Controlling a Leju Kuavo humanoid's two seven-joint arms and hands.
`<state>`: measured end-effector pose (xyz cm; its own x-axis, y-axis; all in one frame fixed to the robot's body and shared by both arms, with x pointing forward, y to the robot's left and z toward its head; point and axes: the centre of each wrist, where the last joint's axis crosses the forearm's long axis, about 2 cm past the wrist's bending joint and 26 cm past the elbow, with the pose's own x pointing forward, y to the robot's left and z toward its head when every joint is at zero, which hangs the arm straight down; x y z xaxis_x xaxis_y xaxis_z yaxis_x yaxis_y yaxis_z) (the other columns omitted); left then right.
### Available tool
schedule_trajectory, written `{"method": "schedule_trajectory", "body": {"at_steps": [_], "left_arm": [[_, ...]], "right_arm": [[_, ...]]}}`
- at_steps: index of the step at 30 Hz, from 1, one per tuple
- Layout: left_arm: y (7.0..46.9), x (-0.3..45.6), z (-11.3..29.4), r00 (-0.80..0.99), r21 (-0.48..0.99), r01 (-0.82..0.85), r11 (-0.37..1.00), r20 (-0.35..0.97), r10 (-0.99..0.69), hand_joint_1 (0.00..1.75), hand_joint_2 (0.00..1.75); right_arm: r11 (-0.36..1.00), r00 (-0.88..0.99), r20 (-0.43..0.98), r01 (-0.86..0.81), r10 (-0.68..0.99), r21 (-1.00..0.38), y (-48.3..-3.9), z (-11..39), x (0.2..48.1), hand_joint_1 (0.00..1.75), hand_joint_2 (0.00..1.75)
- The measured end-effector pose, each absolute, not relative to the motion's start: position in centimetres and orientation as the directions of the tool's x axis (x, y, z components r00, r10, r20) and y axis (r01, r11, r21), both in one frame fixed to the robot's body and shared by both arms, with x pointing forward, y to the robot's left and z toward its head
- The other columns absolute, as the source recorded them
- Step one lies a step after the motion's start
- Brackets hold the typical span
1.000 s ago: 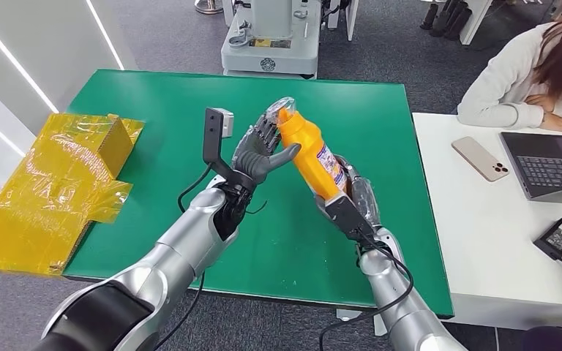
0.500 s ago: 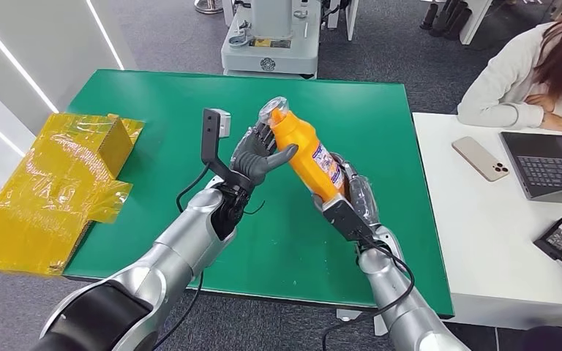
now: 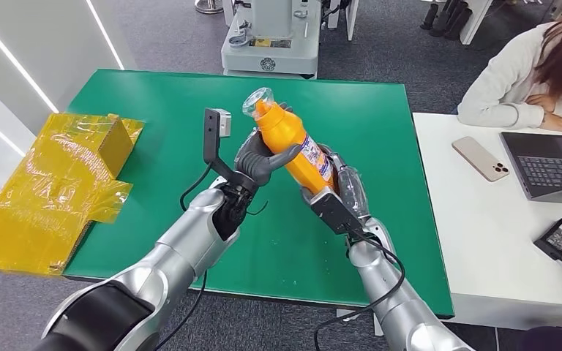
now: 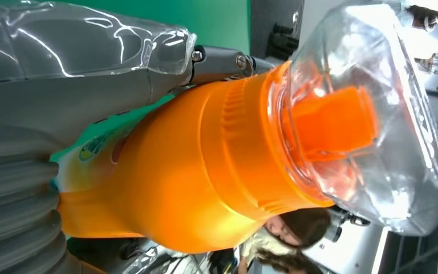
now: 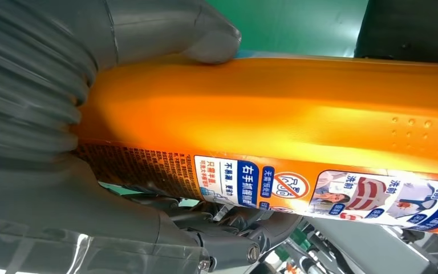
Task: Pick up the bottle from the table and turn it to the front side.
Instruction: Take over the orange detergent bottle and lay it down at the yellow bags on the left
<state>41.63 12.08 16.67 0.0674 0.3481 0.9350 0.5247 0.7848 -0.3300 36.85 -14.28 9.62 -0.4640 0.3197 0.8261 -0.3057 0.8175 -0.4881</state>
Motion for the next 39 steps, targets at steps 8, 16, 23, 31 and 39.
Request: {"method": "schedule_trajectory", "body": {"at_steps": [8, 16, 23, 31, 39], "left_arm": [[11.9, 41.7, 16.9, 0.038, -0.312, 0.49, 0.814, 0.94, 0.338, 1.75, 1.75], [12.0, 41.7, 16.9, 0.033, -0.328, 0.476, 0.816, 0.934, 0.356, 1.75, 1.75], [12.2, 41.8, 16.8, 0.036, -0.341, 0.479, 0.809, 0.929, 0.369, 1.75, 1.75], [13.7, 41.9, 16.2, -0.004, -0.335, 0.443, 0.832, 0.927, 0.376, 1.75, 1.75], [16.8, 41.9, 14.5, -0.041, -0.273, 0.374, 0.886, 0.95, 0.31, 1.75, 1.75]], "right_arm": [[0.809, -0.453, 0.825, -0.309, 0.338, -0.5, -13.9, 9.5, 36.7, 1.75, 1.75], [0.808, -0.451, 0.822, -0.302, 0.347, -0.506, -13.9, 9.5, 36.8, 1.75, 1.75], [0.809, -0.443, 0.831, -0.316, 0.336, -0.495, -13.9, 9.3, 36.7, 0.09, 1.75], [0.823, -0.408, 0.879, -0.39, 0.247, -0.412, -14.1, 8.3, 35.5, 0.0, 1.75], [0.843, -0.394, 0.899, -0.405, 0.189, -0.355, -15.3, 6.6, 33.2, 0.0, 1.75]]}}
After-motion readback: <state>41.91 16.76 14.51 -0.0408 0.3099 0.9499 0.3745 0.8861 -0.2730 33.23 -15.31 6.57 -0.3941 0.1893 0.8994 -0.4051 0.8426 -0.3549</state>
